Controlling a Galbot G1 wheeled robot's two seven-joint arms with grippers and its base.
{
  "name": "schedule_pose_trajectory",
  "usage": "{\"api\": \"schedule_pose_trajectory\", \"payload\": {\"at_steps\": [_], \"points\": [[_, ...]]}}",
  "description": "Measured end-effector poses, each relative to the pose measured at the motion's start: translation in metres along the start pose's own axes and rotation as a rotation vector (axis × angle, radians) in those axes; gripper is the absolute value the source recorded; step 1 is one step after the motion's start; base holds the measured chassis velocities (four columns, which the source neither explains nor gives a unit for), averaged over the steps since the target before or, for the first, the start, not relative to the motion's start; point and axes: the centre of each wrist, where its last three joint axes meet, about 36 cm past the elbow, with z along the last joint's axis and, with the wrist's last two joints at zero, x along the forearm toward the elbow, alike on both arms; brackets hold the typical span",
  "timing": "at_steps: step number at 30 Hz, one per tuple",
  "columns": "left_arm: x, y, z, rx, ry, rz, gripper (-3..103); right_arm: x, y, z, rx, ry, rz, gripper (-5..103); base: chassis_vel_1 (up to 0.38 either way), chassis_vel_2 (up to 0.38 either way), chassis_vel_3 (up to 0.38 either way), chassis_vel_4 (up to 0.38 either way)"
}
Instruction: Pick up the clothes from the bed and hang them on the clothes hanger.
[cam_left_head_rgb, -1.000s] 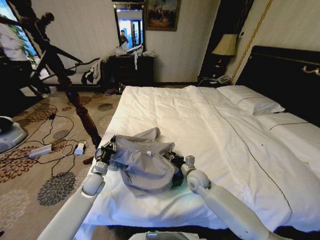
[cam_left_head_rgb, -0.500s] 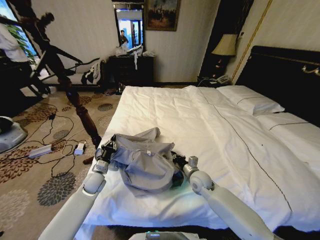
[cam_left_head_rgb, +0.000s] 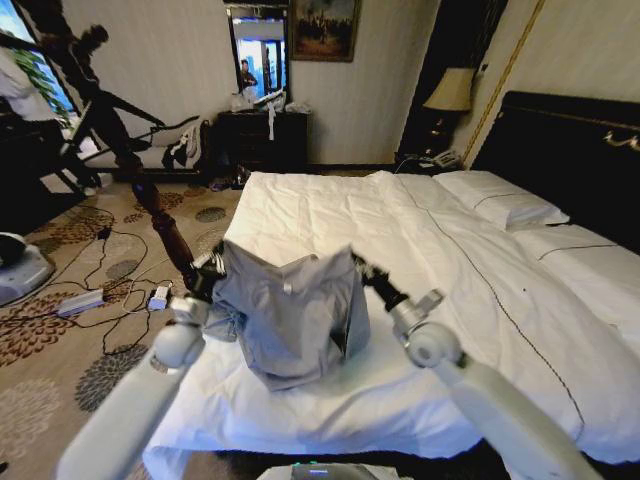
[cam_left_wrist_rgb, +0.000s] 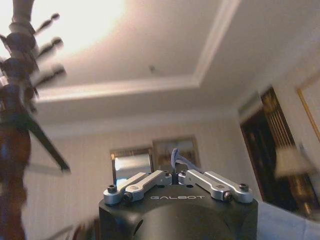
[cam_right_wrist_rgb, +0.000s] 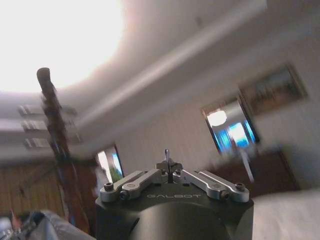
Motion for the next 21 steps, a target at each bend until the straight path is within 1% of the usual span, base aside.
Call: {"api": "schedule_pose_trajectory", "payload": {"at_steps": [1, 2, 3, 4, 5, 6, 8, 9, 11, 12, 13, 14, 15, 16, 19, 21], "points": [[-0.009, 0.006, -0.011, 0.004, -0.018, -0.006, 0, -0.002, 0.002, -0.016, 0.014, -0.026, -0.011, 0, 0.0, 0.0, 0.0, 0.0], [-0.009, 0.006, -0.011, 0.004, -0.018, -0.006, 0, -0.002, 0.002, -0.016, 0.014, -0.026, -0.011, 0, 0.0, 0.0, 0.0, 0.0], [-0.018, 0.013, -0.025, 0.004, -0.038, -0.009, 0, -0.003, 0.004, -0.029, 0.028, -0.046, -0.024, 0, 0.0, 0.0, 0.0, 0.0], [-0.039, 0.027, -0.053, 0.004, -0.083, -0.012, 0, -0.005, 0.009, -0.061, 0.064, -0.091, -0.051, 0, 0.0, 0.0, 0.0, 0.0], [-0.049, 0.034, -0.067, 0.004, -0.109, -0.014, 0, -0.005, 0.011, -0.074, 0.082, -0.109, -0.061, 0, 0.0, 0.0, 0.0, 0.0], [-0.049, 0.034, -0.067, 0.004, -0.109, -0.014, 0, -0.005, 0.011, -0.074, 0.082, -0.109, -0.061, 0, 0.0, 0.0, 0.0, 0.0], [-0.071, 0.047, -0.104, 0.014, -0.173, -0.018, 0, -0.006, 0.017, -0.109, 0.139, -0.151, -0.091, 0, 0.0, 0.0, 0.0, 0.0], [-0.074, 0.048, -0.109, 0.016, -0.18, -0.017, 0, -0.006, 0.018, -0.113, 0.147, -0.158, -0.095, 0, 0.0, 0.0, 0.0, 0.0], [-0.088, 0.053, -0.145, 0.039, -0.236, -0.01, 0, -0.006, 0.031, -0.149, 0.208, -0.21, -0.141, 0, 0.0, 0.0, 0.0, 0.0], [-0.088, 0.053, -0.145, 0.039, -0.236, -0.01, 0, -0.006, 0.031, -0.149, 0.208, -0.21, -0.141, 0, 0.0, 0.0, 0.0, 0.0], [-0.091, 0.053, -0.157, 0.049, -0.252, -0.004, 0, -0.006, 0.037, -0.161, 0.228, -0.224, -0.158, 0, 0.0, 0.0, 0.0, 0.0], [-0.092, 0.052, -0.161, 0.053, -0.258, -0.001, 0, -0.006, 0.04, -0.167, 0.24, -0.231, -0.168, 0, 0.0, 0.0, 0.0, 0.0], [-0.091, 0.049, -0.173, 0.066, -0.277, 0.011, 0, -0.006, 0.048, -0.182, 0.279, -0.241, -0.19, 0, 0.0, 0.0, 0.0, 0.0], [-0.089, 0.046, -0.176, 0.073, -0.277, 0.018, 0, -0.006, 0.051, -0.188, 0.302, -0.231, -0.196, 0, 0.0, 0.0, 0.0, 0.0], [-0.083, 0.042, -0.171, 0.077, -0.263, 0.025, 0, -0.006, 0.053, -0.187, 0.318, -0.204, -0.192, 0, 0.0, 0.0, 0.0, 0.0], [-0.073, 0.036, -0.15, 0.062, -0.216, 0.029, 0, -0.005, 0.05, -0.169, 0.321, -0.144, -0.178, 0, 0.0, 0.0, 0.0, 0.0]]}}
